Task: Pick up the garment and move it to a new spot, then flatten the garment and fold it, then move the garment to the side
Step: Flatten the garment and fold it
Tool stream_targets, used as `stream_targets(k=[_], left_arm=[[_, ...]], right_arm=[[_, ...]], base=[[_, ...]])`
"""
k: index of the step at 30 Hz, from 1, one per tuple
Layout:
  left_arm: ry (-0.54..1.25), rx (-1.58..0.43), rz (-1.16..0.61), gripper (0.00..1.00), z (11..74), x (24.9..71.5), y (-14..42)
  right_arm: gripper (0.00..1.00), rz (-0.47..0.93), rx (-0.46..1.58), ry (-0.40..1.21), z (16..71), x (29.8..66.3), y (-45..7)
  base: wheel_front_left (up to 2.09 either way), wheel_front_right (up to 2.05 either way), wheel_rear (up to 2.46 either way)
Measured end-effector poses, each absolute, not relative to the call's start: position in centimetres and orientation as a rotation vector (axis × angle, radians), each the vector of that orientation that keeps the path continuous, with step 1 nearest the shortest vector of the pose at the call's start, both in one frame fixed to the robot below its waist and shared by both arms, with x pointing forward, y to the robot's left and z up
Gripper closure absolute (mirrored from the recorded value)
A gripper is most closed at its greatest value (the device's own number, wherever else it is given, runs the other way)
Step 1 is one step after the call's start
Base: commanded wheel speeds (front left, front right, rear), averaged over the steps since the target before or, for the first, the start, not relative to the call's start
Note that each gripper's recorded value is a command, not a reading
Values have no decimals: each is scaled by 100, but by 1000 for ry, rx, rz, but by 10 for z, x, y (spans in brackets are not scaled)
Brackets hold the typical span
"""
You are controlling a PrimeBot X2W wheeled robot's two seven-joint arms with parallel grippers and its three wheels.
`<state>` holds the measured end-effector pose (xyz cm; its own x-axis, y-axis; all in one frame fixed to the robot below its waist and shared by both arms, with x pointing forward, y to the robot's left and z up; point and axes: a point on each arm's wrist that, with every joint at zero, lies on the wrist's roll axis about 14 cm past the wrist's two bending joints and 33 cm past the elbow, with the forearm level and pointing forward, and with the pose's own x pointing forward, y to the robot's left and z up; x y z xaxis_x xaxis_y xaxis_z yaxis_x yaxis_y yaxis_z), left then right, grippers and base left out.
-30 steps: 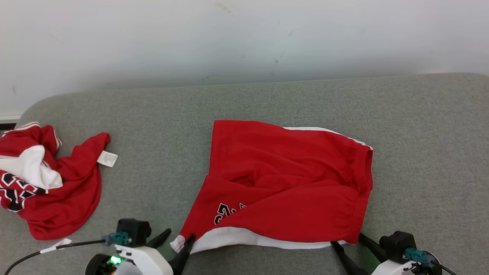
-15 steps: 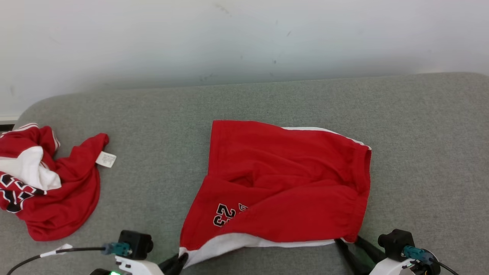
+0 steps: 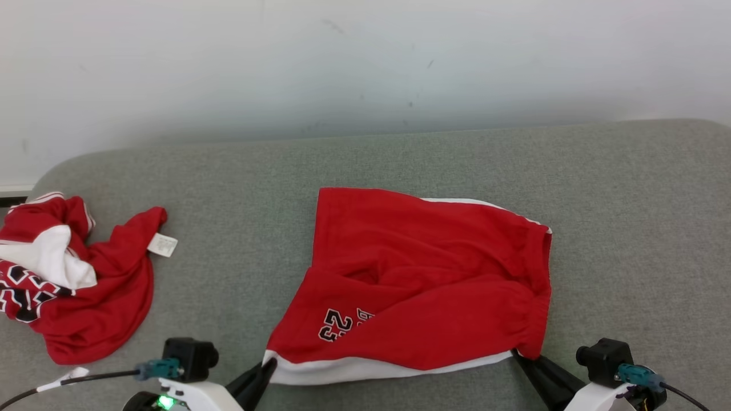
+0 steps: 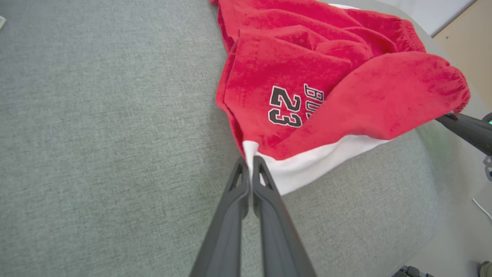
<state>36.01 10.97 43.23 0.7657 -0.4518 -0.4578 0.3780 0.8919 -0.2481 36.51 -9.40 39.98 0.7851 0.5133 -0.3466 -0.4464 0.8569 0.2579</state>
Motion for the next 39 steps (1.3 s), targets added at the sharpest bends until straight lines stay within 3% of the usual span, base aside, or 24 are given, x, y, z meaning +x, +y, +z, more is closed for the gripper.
stream_targets(k=[6, 13, 22, 30, 39], left_arm=[[455, -162, -461, 100, 452, 372, 107], [357, -102, -491, 100, 484, 419, 107], [204, -43, -535, 100, 540, 523, 97], [117, -32, -502, 100, 575, 623, 101], [-44, -119, -455, 100, 622, 697, 99]], right_arm=[[100, 573, 220, 399, 424, 362, -92], [100, 649, 235, 386, 463, 389, -93], [100, 693, 252, 380, 515, 471, -95], [100, 642, 270, 319, 554, 568, -106], [100, 569, 301, 79, 610, 642, -111]], base=[[0, 0, 0], [0, 0, 0], [0, 0, 0], [0, 0, 0], [0, 0, 0]])
